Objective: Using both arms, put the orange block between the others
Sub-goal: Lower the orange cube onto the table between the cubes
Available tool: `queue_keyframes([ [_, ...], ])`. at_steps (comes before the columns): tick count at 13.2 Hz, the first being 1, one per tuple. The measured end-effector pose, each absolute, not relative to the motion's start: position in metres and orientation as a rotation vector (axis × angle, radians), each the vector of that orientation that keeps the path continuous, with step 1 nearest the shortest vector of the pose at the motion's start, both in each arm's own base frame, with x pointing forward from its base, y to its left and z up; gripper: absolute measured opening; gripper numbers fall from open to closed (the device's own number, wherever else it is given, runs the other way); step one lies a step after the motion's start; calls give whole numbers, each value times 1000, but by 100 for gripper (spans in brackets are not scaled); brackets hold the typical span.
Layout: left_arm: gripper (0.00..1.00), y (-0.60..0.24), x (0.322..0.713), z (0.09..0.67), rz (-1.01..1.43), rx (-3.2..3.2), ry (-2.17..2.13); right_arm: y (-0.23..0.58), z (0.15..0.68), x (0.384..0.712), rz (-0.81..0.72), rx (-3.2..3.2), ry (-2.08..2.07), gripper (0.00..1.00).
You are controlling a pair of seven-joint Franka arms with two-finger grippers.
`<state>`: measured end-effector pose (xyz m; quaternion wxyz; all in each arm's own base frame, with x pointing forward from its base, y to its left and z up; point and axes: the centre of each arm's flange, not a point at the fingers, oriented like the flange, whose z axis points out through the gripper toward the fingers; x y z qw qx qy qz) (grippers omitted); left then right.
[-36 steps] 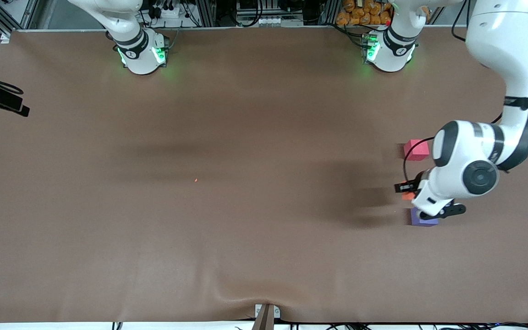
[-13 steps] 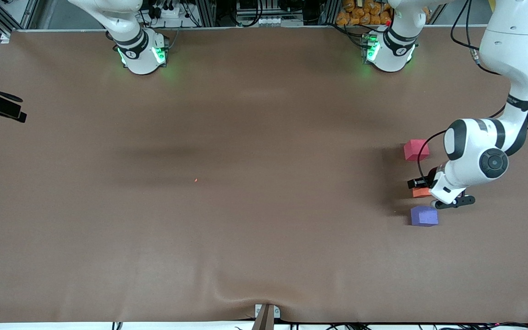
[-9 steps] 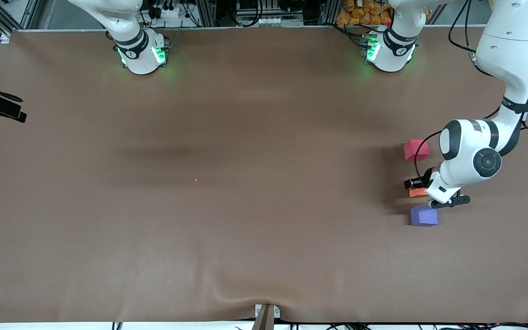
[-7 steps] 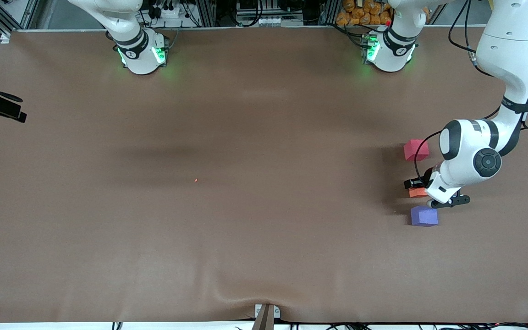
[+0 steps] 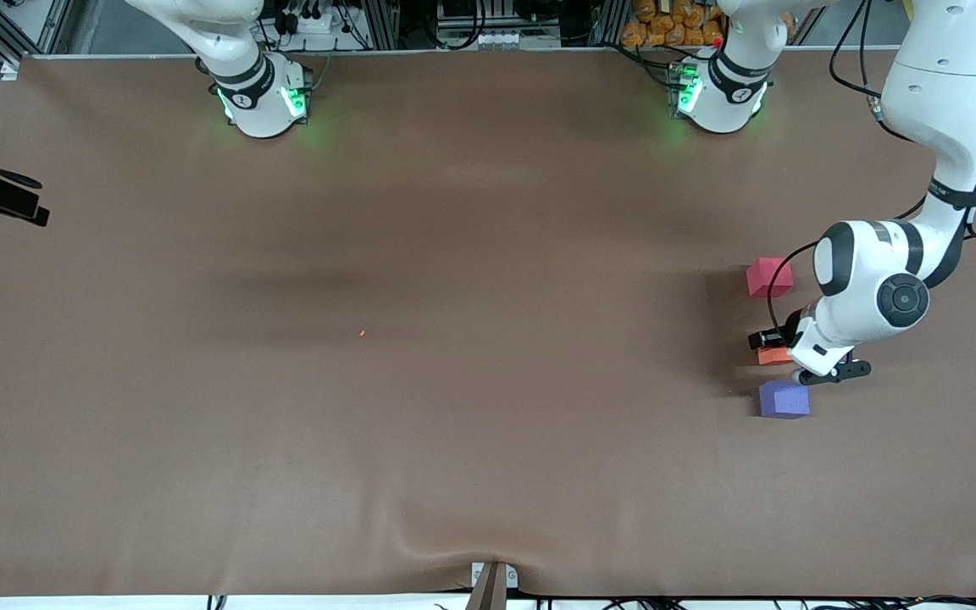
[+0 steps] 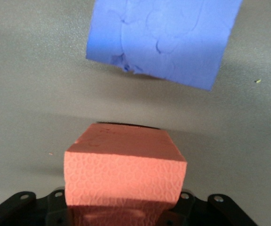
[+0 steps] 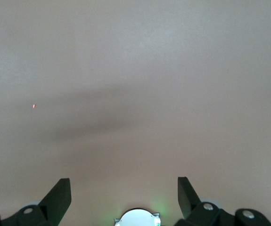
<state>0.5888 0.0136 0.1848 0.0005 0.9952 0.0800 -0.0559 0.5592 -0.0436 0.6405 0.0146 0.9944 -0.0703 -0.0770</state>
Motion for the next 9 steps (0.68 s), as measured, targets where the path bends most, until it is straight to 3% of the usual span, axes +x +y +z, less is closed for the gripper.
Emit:
queue_keyframes([
  [5,55,13,587,183,-183,3125,250,-43,641,559,-239,3096,-218,100],
  [6,61,13,587,182,-186,3125,251,-43,641,559,-239,3096,-218,100],
  [9,93,13,587,181,-182,3125,250,-43,641,559,-238,3096,-217,100],
])
